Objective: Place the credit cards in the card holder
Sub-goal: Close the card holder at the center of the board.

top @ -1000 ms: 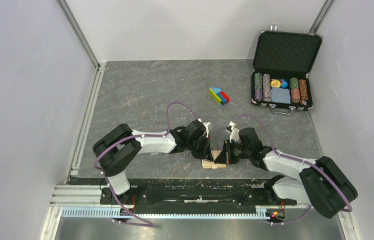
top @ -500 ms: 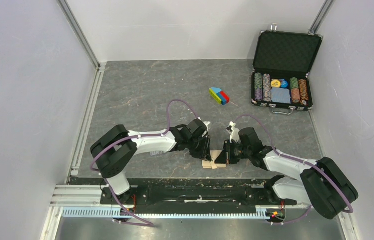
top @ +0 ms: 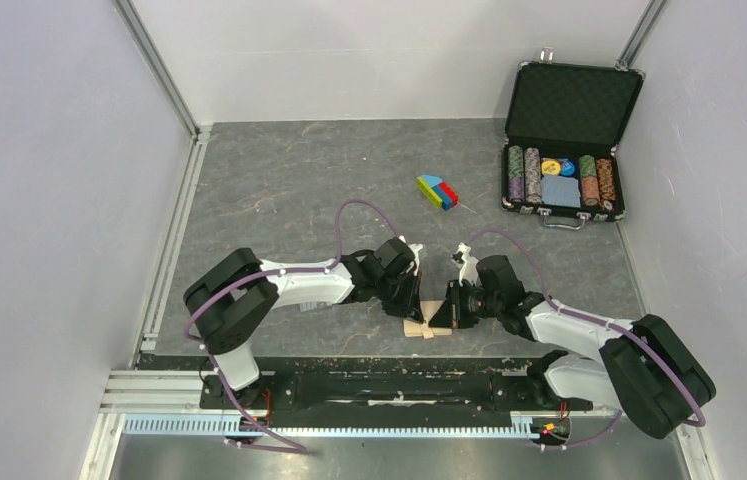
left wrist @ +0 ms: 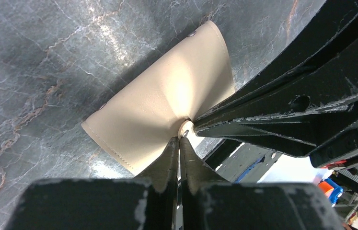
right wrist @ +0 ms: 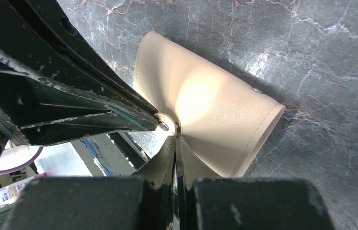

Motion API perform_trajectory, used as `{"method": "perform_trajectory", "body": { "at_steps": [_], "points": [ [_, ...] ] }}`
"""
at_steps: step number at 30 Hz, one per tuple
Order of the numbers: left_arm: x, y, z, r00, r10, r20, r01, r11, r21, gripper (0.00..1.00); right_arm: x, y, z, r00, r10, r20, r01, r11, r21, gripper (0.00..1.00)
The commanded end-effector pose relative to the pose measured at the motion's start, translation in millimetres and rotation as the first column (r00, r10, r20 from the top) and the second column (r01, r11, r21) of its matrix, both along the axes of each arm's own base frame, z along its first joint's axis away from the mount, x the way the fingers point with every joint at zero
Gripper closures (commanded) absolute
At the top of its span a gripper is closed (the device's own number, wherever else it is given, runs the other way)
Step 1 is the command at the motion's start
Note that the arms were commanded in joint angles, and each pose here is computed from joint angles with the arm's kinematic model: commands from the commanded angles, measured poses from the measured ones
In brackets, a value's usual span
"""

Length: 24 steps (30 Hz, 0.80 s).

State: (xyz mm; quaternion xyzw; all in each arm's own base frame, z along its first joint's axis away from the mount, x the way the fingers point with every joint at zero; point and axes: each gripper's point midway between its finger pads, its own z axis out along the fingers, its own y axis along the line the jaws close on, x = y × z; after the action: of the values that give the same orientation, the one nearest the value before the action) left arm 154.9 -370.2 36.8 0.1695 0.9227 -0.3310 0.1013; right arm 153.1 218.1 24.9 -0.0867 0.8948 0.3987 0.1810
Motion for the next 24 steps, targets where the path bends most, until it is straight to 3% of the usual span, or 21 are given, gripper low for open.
{"method": "perform_trajectory", "body": {
  "at_steps": [1,14,24],
  "points": [
    [-4.0,-4.0,-0.7,0.998,-0.054,0.02,0.055,0.998,-0.026,0.96,0.1,-6.6,-7.1,1.0,-0.009,-0.008,0.009,0.998,-0.056,1.0],
    [1.0,8.7,9.9,0.993,-0.086,0.076,0.082,0.995,0.053,0.98,27.4,-3.4,19.1,0.992,-0.019,0.124,0.028,0.997,-0.069,1.0],
    [-1.3,6.9,11.2,0.992,-0.098,0.076,0.096,0.995,0.036,0.98,16.7,-10.8,-1.2,0.999,-0.001,0.039,0.006,0.99,-0.141,1.0]
  ]
}}
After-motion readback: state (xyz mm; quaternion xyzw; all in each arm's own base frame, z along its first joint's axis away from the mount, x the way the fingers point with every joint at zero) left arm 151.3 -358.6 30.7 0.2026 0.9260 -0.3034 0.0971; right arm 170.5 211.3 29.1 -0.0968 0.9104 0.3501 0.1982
